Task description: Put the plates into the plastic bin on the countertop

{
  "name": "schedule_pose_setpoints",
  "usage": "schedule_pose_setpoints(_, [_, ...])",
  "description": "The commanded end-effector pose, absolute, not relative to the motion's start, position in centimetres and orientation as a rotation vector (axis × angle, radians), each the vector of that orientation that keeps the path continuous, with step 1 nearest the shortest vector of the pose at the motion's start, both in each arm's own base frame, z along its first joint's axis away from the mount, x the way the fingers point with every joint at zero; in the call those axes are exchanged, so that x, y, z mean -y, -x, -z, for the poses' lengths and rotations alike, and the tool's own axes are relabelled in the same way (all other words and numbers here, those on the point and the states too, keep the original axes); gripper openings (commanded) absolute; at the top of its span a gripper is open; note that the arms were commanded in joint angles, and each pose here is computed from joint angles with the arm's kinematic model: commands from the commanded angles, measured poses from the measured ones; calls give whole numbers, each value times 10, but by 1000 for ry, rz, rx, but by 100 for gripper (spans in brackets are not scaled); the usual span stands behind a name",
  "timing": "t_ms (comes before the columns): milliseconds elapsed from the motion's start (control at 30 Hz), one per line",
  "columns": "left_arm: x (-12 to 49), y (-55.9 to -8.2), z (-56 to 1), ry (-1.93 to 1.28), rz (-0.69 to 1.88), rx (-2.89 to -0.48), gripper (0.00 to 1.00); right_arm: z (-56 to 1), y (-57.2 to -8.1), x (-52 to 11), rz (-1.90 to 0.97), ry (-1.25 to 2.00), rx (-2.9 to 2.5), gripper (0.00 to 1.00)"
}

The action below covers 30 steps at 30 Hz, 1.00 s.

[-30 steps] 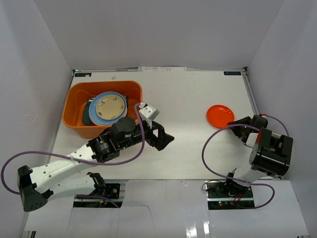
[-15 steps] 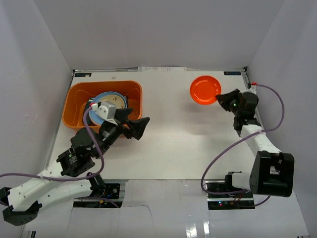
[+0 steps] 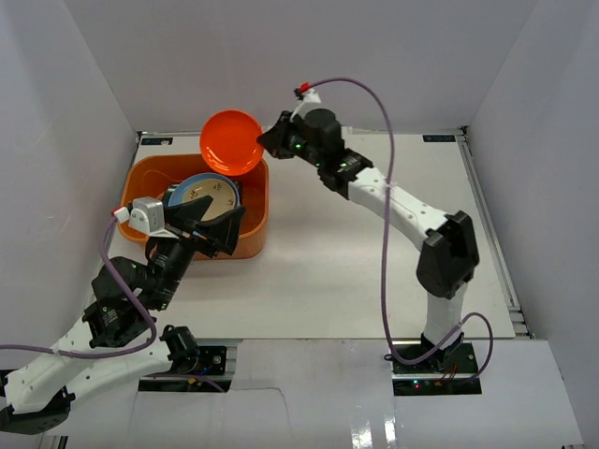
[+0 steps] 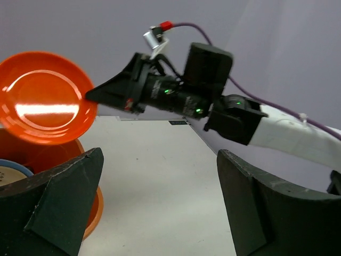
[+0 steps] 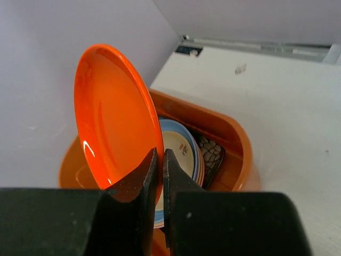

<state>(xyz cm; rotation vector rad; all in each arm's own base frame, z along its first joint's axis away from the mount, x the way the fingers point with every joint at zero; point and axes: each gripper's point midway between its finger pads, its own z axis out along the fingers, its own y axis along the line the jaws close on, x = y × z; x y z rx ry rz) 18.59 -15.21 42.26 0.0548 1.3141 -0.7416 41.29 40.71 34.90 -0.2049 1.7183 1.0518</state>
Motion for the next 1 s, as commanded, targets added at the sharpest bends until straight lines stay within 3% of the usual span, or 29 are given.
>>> schedule_pose_setpoints(0, [135, -187, -428, 10, 709, -1284, 98, -316, -411, -449, -939, 276, -1842, 8])
schedule_pose_setpoints(367, [142, -196, -404, -25, 645, -1326, 98, -244, -399, -533, -958, 368, -1964, 8])
schedule_pose_setpoints(533, [144, -200, -398, -29, 619, -1344, 98, -261, -401, -525, -929, 341, -1927, 60])
schedule_pose_setpoints(633, [145, -201, -398, -30, 618, -1345, 98, -291, -398, -509, -906, 339, -1854, 70])
schedule_pose_setpoints(767, [148, -202, -403, -31, 621, -1357, 98, -334, -382, -479, -900, 340, -1768, 76])
schedule_pose_setpoints(833, [150, -202, -405, -37, 621, -1363, 98, -317, -376, -461, -843, 364, -1797, 88])
schedule_pose_setpoints(867, [150, -201, -410, -37, 627, -1359, 98, -337, -369, -445, -833, 353, -1761, 89])
schedule_pose_setpoints(933, [153, -202, -410, -47, 629, -1373, 98, -311, -362, -415, -705, 384, -1788, 90])
schedule_pose_setpoints(967, [157, -202, -410, -59, 631, -1382, 98, -338, -353, -392, -690, 351, -1730, 90])
